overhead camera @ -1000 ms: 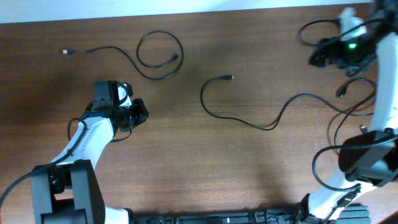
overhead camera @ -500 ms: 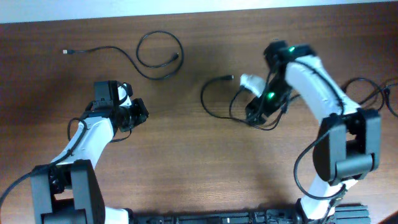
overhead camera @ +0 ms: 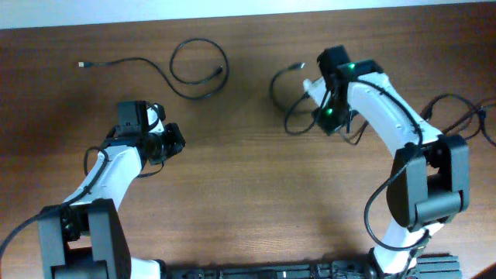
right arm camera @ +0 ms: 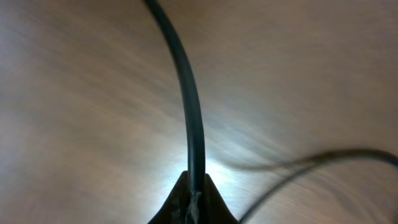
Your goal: Untangle cables
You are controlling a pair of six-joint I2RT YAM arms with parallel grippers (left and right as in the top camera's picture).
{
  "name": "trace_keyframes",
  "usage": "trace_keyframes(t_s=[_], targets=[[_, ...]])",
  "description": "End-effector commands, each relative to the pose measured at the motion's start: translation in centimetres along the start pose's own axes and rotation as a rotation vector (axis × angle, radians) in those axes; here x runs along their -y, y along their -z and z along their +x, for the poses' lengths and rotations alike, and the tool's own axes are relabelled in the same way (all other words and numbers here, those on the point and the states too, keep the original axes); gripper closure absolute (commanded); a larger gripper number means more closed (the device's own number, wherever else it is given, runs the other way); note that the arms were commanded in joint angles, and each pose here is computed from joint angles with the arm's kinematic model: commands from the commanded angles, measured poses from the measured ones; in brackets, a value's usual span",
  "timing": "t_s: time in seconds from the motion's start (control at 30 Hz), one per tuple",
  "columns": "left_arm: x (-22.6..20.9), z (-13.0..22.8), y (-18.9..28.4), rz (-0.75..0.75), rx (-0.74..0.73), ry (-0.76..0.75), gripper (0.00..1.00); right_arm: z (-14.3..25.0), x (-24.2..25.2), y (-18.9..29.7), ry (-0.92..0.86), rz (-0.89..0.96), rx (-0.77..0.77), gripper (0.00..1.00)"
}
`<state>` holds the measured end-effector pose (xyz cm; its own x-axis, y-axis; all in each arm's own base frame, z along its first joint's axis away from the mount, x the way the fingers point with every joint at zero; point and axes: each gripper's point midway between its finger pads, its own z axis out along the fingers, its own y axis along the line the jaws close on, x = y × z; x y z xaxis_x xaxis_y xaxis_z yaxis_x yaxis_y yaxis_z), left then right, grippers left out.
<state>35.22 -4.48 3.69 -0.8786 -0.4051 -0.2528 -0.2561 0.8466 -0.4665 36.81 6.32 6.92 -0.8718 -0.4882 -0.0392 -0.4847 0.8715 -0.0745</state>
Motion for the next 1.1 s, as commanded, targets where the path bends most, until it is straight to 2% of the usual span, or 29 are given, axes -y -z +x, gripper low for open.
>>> trace_keyframes(t_s=[0.0, 0.07, 0.23, 0.4, 0.47, 0.53, 0.6, 0.63, 0.67, 0.73, 0.83, 1.07], targets=[[-0.2, 0.5, -0.2, -0.009, -0.016, -0.002, 1.0, -2.0, 8.4, 7.4, -0.34, 0.269, 0.135, 0.96], [-0.2, 0.6, -0.2, -0.01, -0.019, -0.001, 1.0, -1.8, 12.7, 12.4, -0.508, 0.323, 0.23, 0.96], [-0.3, 0.6, -0.2, -0.01, -0.018, -0.001, 1.0, 2.8, 20.2, 18.3, -0.78, 0.386, 0.315, 0.96], [-0.2, 0.5, -0.2, -0.01, -0.017, -0.001, 1.0, 10.3, 24.4, 17.1, -0.982, 0.391, 0.2, 0.96], [-0.3, 0.5, -0.2, -0.01, -0.018, -0.001, 1.0, 12.0, 25.0, 16.0, -1.033, 0.349, 0.176, 0.96], [-0.2, 0.5, -0.2, -0.01, -0.017, -0.001, 1.0, 13.0, 25.1, 14.7, -1.07, 0.283, 0.165, 0.9], [-0.2, 0.5, -0.2, -0.009, -0.018, -0.001, 1.0, 13.7, 24.9, 13.8, -1.095, 0.226, 0.157, 0.78], [-0.2, 0.5, -0.2, -0.009, -0.018, -0.001, 1.0, 13.8, 24.7, 13.3, -1.104, 0.192, 0.157, 0.64], [-0.2, 0.5, -0.2, -0.009, -0.018, -0.001, 1.0, 13.7, 24.5, 12.9, -1.108, 0.165, 0.159, 0.44], [-0.2, 0.5, -0.2, -0.01, -0.017, -0.001, 1.0, 13.2, 23.9, 12.4, -1.105, 0.113, 0.169, 0.18], [-0.2, 0.6, -0.2, -0.01, -0.018, -0.002, 1.0, 11.5, 22.7, 12.4, -1.089, 0.011, 0.215, 0.07], [-0.3, 0.5, -0.2, -0.01, -0.018, -0.001, 1.0, 7.6, 19.9, 13.1, -1.017, -0.204, 0.316, 0.05]])
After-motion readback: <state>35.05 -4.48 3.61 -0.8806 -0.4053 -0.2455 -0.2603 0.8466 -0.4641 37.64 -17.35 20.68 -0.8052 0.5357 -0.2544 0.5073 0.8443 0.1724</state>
